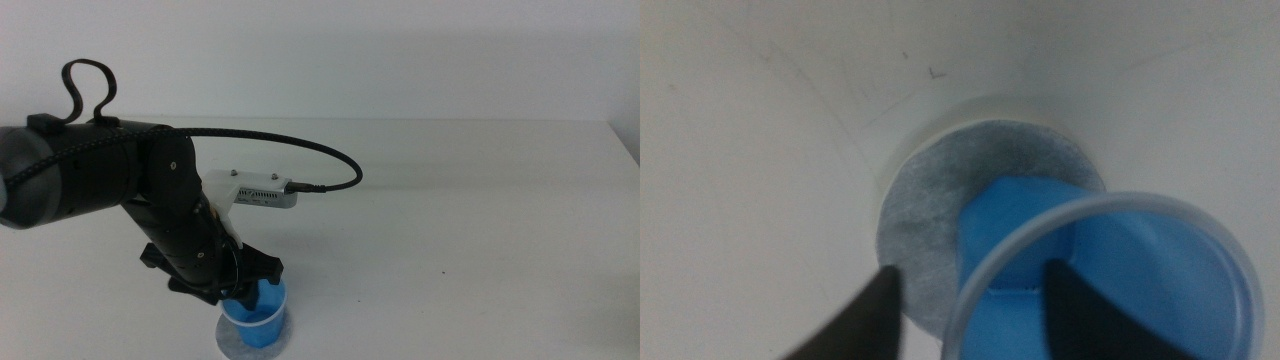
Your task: Place an empty cup on a cup mat.
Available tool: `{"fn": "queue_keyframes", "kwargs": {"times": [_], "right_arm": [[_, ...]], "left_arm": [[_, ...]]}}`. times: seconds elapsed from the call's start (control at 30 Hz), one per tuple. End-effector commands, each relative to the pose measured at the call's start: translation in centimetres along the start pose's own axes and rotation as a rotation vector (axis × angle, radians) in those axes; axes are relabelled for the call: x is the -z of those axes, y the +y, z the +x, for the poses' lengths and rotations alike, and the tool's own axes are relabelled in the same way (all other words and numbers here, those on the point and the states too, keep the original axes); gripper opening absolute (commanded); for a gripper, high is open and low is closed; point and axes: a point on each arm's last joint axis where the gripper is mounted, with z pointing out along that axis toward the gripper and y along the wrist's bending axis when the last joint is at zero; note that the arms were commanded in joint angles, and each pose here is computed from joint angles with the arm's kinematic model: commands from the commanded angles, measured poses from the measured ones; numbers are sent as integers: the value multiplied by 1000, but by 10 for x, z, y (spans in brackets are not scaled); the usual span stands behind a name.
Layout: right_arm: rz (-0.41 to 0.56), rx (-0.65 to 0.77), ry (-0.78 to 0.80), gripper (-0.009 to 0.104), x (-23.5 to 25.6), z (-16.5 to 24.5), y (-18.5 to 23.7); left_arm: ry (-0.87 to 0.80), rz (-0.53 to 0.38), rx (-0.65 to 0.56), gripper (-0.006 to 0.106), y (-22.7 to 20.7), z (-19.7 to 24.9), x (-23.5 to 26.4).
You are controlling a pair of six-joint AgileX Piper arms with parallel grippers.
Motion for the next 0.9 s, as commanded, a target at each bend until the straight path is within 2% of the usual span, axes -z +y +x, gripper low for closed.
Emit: {"fn": "queue_keyframes", "kwargs": {"times": [0.0, 0.1, 0.13, 0.27, 0.4, 0.57, 0.7, 0.87], "right_arm": [[2, 14, -6, 93, 0, 0, 0], [2, 14, -6, 93, 0, 0, 0], [2, 14, -6, 93, 0, 0, 0], [2, 14, -6, 93, 0, 0, 0], [2, 14, -6, 93, 0, 0, 0], [2, 14, -6, 93, 0, 0, 0], [2, 14, -6, 93, 0, 0, 0], [2, 14, -6, 93, 0, 0, 0]], "left_arm": [[-9, -1, -1, 63, -1, 0, 3], [-17, 5, -35, 91, -2, 1, 8], [-24, 7, -37, 94, -2, 2, 11], [-108, 63, -81, 94, -3, 3, 43], [-231, 74, -169, 94, -2, 14, 82], [-590, 74, -247, 94, -4, 40, 134], [-847, 0, -318, 94, 4, 67, 158], [-989, -61, -363, 94, 10, 94, 173]]}}
